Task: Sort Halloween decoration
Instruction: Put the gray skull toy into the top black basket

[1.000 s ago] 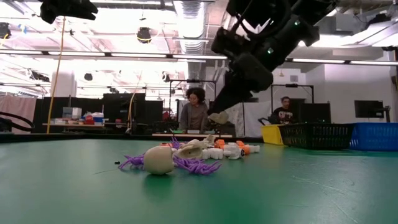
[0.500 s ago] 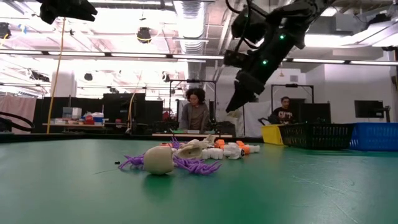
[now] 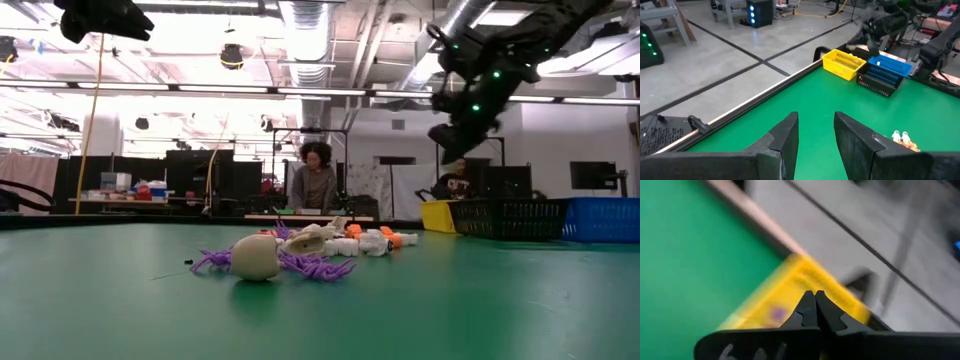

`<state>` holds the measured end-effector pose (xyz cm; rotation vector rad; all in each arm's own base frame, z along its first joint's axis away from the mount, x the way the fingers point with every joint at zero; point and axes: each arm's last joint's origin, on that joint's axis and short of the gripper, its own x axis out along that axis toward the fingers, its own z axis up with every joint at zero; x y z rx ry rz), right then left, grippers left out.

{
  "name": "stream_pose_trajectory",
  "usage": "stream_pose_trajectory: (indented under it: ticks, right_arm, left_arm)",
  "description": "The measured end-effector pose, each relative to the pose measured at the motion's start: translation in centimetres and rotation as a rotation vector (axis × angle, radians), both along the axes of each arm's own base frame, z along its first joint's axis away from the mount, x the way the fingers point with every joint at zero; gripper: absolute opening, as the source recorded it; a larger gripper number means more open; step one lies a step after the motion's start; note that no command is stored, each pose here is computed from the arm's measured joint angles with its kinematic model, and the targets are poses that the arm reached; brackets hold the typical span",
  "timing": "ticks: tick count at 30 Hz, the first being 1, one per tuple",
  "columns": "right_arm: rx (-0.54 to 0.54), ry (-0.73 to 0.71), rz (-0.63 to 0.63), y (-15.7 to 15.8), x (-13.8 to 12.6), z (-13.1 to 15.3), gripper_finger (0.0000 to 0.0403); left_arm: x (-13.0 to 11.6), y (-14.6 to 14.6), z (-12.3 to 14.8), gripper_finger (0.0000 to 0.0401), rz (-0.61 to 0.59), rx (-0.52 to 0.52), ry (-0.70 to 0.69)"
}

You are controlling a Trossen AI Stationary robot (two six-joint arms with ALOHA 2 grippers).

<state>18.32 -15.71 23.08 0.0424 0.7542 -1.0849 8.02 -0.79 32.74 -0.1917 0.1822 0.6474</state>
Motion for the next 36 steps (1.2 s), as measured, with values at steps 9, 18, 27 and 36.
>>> stream_pose_trajectory:
  ticks: [9, 18, 27, 36]
  right_arm:
    - [0.078, -0.108, -0.517, -3.2, -4.5, -1.7, 0.0008]
    - [0.095, -0.146, -0.595, -4.1, -3.9, -3.2, 0.0044]
    - [0.114, -0.118, -0.606, -4.5, -3.9, -3.9, 0.0114]
    - [0.086, -0.196, -0.116, -2.2, -0.4, -1.1, 0.0150]
  left_arm:
    - [0.0, 0.0, 0.0, 0.0114, 0.011, 0.004, -0.003]
    - [0.0, 0.0, 0.0, 0.0114, 0.011, 0.004, -0.003]
    - [0.0, 0.0, 0.0, 0.0114, 0.011, 0.007, 0.003]
    - [0.0, 0.0, 0.0, 0.0114, 0.011, 0.007, 0.003]
